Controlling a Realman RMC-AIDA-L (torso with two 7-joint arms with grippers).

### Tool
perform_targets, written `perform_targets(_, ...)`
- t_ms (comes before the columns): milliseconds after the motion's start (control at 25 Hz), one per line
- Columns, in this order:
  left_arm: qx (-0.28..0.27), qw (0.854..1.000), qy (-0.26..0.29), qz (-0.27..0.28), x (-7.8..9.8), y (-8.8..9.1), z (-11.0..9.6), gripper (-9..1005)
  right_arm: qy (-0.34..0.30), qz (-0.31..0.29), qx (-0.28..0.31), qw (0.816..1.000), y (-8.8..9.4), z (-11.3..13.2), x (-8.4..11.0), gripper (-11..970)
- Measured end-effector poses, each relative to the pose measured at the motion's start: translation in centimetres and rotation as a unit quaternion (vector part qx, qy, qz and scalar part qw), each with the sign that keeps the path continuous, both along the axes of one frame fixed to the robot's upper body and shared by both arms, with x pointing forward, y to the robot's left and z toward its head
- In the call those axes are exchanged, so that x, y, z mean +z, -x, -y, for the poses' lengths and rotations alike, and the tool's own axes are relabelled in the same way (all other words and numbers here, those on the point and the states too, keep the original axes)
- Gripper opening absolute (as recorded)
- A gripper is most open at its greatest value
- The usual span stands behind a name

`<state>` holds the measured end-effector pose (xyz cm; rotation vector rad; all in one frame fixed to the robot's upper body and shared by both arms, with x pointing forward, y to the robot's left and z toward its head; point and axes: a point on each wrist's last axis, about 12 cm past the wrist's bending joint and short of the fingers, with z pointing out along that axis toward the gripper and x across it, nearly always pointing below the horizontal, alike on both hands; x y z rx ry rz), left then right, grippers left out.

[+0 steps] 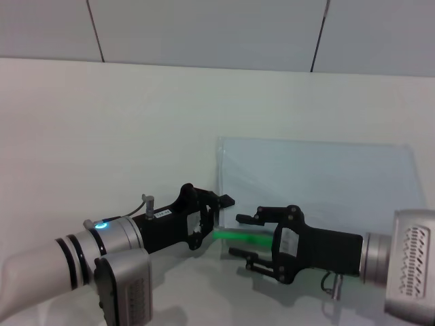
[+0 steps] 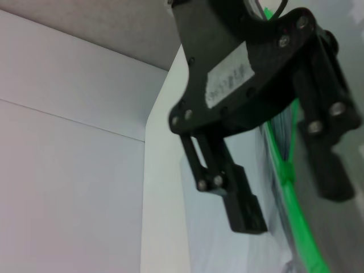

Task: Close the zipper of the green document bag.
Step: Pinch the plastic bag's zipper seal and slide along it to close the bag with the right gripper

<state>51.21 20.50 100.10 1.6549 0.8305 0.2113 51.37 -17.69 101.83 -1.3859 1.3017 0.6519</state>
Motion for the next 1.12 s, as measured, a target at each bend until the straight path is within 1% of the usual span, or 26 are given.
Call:
perform_targets(240,0.001,1.0,0.0,0.0,0.0,0.0,-0.1,52,-0.007,0.055,-0.021,0.998,1.0,0.5,-0.4,454)
perform_targets(520,0.0,1.0,0.0,0.002,0.0,0.0,0.0,52,-0.005,0.062,-0.021,0.998,1.1,0.5,-0.5,239)
perform_targets(800,0.001,1.0,0.0,0.004,0.0,0.0,0.0,52,0.002,0.07,-0.017,0.997,1.3,0.6,-0.7,243)
perform_targets(1000,0.004,1.0,0.001,0.006,0.1,-0.1,-0.1,51,0.013,0.115,-0.014,0.993,2.1,0.6,-1.1,249)
perform_targets(1120,0.004,1.0,0.0,0.007,0.1,-0.1,-0.1,51,0.014,0.132,-0.02,0.991,2.3,0.5,-1.2,248)
